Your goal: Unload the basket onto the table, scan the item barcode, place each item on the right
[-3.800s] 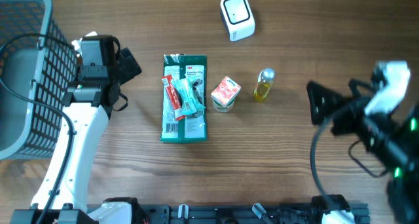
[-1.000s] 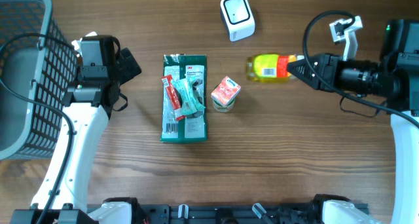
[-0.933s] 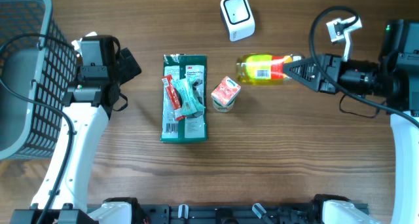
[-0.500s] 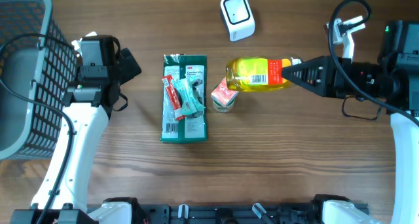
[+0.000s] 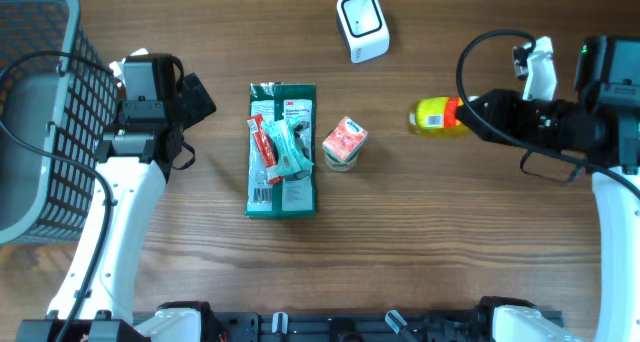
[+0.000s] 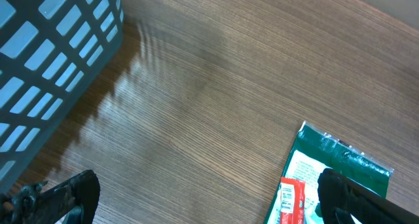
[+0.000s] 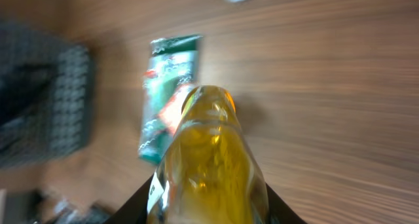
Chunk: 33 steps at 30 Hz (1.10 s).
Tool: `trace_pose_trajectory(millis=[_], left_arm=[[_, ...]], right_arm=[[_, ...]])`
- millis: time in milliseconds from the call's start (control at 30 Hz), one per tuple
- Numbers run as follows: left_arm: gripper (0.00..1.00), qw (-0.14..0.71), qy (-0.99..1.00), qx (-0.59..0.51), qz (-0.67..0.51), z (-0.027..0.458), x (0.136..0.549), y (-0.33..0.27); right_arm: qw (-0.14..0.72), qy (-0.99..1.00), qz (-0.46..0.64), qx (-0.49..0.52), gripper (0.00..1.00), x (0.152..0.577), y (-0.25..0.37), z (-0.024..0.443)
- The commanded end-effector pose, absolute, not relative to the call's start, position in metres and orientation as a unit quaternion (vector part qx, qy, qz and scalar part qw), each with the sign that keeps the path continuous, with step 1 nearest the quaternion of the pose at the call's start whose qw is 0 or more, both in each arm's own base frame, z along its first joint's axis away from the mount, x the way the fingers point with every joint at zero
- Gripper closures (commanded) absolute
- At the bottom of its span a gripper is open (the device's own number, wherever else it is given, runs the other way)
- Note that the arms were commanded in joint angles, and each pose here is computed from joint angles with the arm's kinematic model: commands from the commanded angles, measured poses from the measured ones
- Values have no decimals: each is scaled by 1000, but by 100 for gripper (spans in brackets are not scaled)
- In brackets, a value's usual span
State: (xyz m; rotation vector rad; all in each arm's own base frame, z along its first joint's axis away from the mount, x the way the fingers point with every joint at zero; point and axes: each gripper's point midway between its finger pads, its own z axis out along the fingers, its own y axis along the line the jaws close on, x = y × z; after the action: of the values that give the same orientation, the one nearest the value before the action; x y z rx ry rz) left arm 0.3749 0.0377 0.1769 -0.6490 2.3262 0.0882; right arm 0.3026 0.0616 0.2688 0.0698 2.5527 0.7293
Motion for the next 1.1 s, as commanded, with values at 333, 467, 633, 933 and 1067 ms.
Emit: trace_pose_trajectory(millis=[333,467,633,933,1067], left_arm=[[0,358,897,-254,40,179,376,41],[0,358,897,-254,40,179,376,41],[0,359,897,-254,40,179,376,41],[0,358,897,-254,40,179,376,41],[0,358,897,-254,40,179,376,41]], right_arm=[[265,963,41,-5,96,425,67,300],[358,925,-66,-109,96,488,115,296],[400,856,-229,-233,96,538,172,271],[358,790,-422,-266,96,587,185,187],[389,776,-437,-236,96,597,189,195]])
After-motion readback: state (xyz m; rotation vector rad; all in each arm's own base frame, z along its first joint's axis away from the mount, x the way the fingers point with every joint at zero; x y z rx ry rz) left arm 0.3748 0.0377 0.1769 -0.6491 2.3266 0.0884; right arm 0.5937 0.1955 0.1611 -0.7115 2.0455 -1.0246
